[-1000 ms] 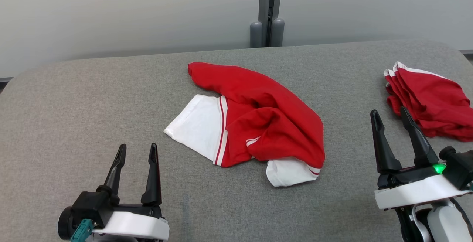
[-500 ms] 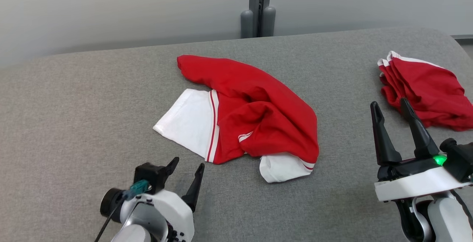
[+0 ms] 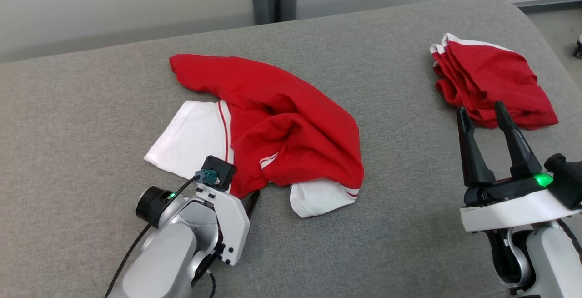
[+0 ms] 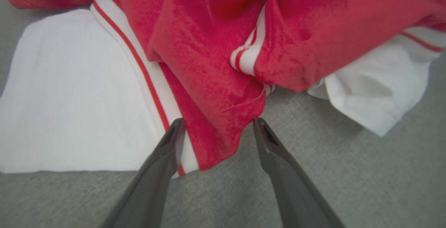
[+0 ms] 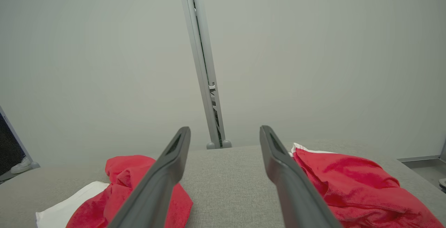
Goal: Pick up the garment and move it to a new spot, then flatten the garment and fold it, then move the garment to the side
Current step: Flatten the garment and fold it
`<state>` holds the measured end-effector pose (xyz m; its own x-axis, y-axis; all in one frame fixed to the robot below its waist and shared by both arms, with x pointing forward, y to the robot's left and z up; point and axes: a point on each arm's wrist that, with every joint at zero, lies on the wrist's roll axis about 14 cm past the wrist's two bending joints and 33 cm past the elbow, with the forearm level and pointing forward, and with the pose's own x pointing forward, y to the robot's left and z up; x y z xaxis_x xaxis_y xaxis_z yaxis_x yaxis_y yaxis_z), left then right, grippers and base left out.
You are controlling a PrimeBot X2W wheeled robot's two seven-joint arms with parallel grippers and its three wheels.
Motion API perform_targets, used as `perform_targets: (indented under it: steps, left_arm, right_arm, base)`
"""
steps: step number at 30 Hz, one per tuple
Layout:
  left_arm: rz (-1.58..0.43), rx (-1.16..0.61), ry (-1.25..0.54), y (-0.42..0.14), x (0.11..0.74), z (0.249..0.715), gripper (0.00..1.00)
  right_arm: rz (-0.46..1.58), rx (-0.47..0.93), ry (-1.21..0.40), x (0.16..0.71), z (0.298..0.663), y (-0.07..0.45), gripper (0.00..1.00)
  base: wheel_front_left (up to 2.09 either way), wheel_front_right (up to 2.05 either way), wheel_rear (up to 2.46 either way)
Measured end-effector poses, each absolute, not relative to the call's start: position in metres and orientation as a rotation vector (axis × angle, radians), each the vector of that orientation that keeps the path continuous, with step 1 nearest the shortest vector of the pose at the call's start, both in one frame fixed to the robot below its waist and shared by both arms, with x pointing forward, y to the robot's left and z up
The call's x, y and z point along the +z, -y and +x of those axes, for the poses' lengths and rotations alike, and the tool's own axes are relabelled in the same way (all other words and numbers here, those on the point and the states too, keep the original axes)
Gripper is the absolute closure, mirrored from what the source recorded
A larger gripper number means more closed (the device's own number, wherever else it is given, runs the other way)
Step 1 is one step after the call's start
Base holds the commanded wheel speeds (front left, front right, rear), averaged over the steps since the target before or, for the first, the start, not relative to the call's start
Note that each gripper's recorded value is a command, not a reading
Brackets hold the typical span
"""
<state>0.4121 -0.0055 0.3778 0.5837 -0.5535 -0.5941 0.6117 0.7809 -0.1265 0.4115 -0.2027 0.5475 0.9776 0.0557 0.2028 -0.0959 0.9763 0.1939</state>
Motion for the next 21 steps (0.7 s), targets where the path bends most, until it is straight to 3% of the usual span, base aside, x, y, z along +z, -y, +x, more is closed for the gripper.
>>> perform_targets:
  steps: [1, 2, 3, 4, 12, 21]
  left_arm:
    - [0.128, -0.685, -0.674, 0.004, 0.372, 0.413, 0.00]
    - [0.150, -0.681, -0.669, 0.003, 0.370, 0.416, 0.08]
    - [0.164, -0.676, -0.666, 0.002, 0.370, 0.420, 0.61]
    - [0.173, -0.677, -0.663, 0.003, 0.370, 0.423, 1.00]
    - [0.162, -0.629, -0.602, -0.010, 0.383, 0.445, 1.00]
    - [0.308, -0.489, -0.507, -0.093, 0.420, 0.527, 1.00]
  right_arm:
    - [0.202, 0.069, 0.198, 0.547, 0.411, 0.206, 0.00]
    - [0.200, 0.059, 0.199, 0.548, 0.411, 0.209, 0.00]
    - [0.199, 0.050, 0.199, 0.547, 0.410, 0.212, 0.00]
    - [0.197, 0.041, 0.198, 0.547, 0.409, 0.215, 0.00]
    - [0.197, 0.023, 0.202, 0.548, 0.407, 0.220, 0.00]
    - [0.185, 0.036, 0.188, 0.542, 0.417, 0.218, 0.00]
  base:
    - [0.00, 0.00, 0.00]
    - [0.00, 0.00, 0.00]
    - [0.00, 0.00, 0.00]
    - [0.00, 0.00, 0.00]
    - [0.00, 0.00, 0.00]
    - [0.00, 0.00, 0.00]
